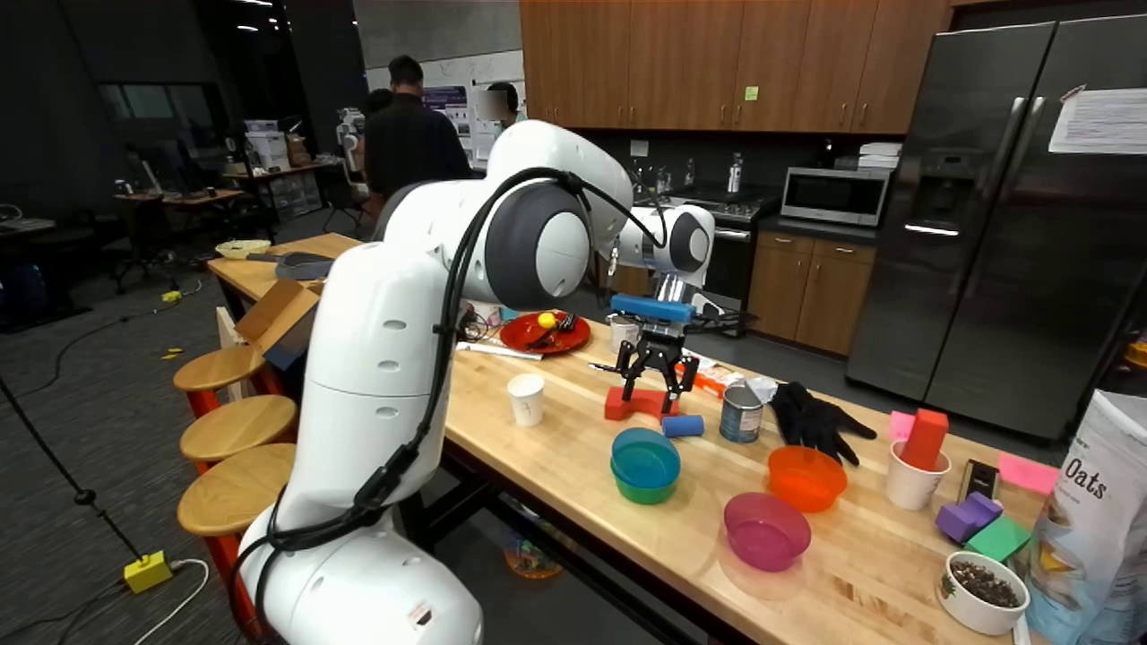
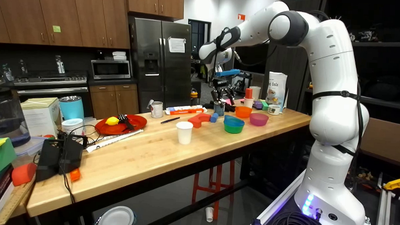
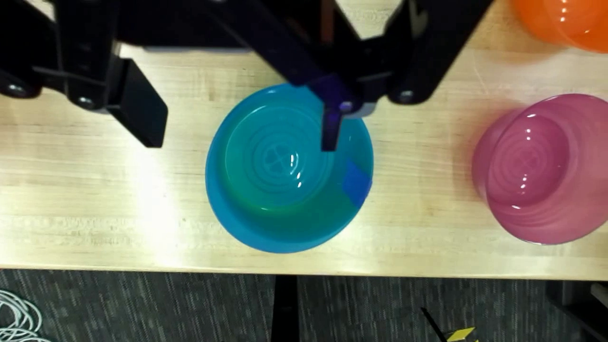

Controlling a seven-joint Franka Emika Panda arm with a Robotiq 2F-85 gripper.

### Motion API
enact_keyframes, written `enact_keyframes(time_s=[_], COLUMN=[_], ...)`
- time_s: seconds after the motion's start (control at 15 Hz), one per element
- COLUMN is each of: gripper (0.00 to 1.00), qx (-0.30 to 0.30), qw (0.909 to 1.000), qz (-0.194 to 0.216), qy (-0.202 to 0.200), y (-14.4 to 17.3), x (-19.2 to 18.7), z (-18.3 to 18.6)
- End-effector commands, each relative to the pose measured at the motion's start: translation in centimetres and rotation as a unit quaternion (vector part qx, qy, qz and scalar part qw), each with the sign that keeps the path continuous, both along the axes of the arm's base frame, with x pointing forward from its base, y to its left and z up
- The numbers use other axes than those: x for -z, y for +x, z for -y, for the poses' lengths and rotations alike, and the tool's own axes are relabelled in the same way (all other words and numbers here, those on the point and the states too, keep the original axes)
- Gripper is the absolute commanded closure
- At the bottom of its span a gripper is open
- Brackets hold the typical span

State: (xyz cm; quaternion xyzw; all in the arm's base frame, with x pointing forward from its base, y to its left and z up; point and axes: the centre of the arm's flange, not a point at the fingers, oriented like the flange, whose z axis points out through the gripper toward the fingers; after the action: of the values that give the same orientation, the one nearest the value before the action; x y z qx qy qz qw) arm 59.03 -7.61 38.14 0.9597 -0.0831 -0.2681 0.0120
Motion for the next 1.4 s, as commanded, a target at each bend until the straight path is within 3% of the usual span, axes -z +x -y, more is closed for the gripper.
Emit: enact_keyframes(time_s=[0.0,0.33,0.8,1.33], gripper=[0.0,0.0,0.0,0.0], qx=[-0.016,-0.043,-0.07,-0.081], qw=[0.9999,0.9989,0.9972,0.9957], qz=[0.002,-0.006,-0.001,-0.025], qy=[-0.006,0.015,0.027,0.036], y=[0.4,0.9,-0.9,-1.7], x=[-0.7,-0.1,-1.2,-1.2], z=[0.0,-0.8,-3.2,-4.7])
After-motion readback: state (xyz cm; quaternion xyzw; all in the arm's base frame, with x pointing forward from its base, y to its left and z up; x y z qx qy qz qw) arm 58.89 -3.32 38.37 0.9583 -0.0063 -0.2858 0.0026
